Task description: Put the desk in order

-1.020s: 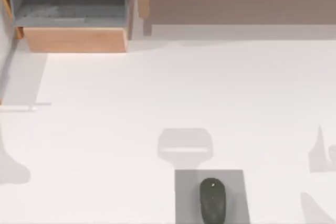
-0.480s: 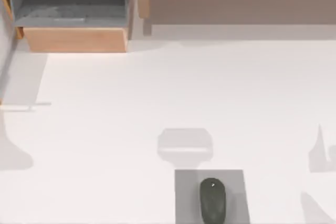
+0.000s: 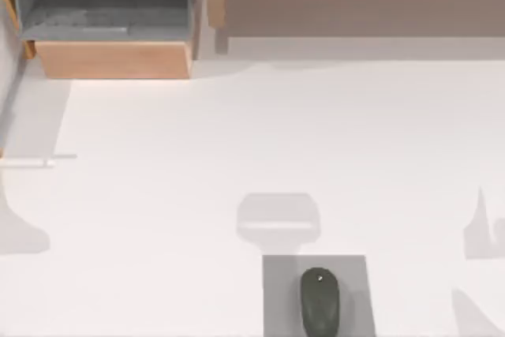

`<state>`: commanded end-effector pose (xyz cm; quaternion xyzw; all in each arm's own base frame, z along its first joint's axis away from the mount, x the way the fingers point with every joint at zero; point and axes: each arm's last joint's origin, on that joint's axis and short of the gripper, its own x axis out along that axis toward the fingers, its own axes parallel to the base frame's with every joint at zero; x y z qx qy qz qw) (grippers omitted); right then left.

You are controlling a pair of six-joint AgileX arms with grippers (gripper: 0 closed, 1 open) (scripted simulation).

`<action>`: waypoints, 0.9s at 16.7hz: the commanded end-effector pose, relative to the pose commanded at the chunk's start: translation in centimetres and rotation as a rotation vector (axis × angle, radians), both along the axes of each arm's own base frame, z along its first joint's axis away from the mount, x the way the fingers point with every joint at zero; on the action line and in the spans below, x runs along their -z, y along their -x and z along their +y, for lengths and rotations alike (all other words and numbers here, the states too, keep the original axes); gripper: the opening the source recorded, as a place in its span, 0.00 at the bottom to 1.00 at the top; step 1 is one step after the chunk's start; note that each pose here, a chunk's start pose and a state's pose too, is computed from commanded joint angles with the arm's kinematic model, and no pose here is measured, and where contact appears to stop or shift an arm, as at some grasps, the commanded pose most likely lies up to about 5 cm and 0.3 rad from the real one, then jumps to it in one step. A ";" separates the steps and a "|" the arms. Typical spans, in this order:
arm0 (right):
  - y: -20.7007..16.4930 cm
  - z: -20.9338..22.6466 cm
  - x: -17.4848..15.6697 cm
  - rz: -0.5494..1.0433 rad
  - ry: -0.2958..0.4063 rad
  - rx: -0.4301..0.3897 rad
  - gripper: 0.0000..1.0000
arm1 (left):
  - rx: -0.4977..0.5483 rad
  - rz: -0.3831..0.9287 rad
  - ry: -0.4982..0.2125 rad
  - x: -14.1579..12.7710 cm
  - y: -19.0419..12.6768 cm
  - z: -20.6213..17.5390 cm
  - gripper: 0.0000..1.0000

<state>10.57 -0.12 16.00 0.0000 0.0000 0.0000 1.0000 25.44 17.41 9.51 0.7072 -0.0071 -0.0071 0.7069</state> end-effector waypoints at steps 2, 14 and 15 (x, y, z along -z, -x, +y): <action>0.0 0.0 0.0 0.000 0.000 0.000 1.00 | 0.000 0.000 0.000 0.0 0.0 0.0 0.55; 0.0 0.0 0.0 0.000 0.000 0.000 1.00 | 0.000 0.000 0.000 0.0 0.0 0.0 0.00; 0.0 0.0 0.0 0.000 0.000 0.000 1.00 | 0.000 0.000 0.000 0.0 0.0 0.0 0.00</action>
